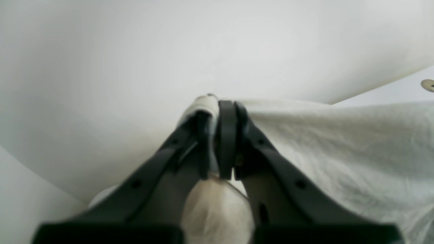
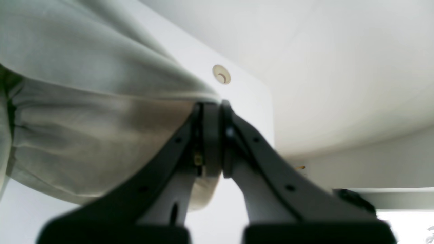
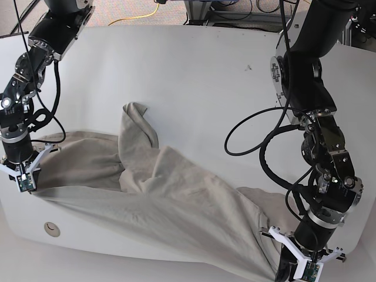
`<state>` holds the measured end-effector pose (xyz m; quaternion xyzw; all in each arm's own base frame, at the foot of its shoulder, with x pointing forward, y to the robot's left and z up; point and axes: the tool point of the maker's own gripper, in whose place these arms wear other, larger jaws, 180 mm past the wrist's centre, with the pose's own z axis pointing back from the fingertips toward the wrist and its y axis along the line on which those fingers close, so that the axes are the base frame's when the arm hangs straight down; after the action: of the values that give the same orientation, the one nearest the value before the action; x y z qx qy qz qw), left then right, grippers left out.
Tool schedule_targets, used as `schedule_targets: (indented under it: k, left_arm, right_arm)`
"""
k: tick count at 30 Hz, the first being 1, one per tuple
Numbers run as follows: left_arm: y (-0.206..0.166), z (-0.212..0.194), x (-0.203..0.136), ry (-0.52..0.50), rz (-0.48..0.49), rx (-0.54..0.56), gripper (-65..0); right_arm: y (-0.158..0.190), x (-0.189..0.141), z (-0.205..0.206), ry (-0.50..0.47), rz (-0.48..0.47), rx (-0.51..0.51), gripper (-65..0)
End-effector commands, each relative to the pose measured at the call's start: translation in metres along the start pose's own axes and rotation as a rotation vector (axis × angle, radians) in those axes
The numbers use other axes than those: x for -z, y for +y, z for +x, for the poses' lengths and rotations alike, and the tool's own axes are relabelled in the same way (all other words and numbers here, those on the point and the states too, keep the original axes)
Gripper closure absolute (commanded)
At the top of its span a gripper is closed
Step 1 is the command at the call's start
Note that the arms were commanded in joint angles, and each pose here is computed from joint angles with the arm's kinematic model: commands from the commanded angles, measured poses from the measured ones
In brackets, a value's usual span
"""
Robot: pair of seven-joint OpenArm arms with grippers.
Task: Layout the t-shirt on the table in an organized manner, then fold the t-shirt properly
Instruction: 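Lift the shirt with both grippers and stretch it apart, then lay the stretched shirt flat on the table with both grippers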
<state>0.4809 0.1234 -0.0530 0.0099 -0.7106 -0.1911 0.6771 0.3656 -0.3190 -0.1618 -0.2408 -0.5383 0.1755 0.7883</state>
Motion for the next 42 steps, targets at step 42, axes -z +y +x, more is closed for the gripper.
schedule_targets:
  k: [42]
  left_arm:
    - [0.069,0.120,-0.019,-0.213,0.157,0.065,-0.3]
  right_arm:
    - [-0.088,-0.014,0.097,-0.145,-0.200,-0.061,-0.2]
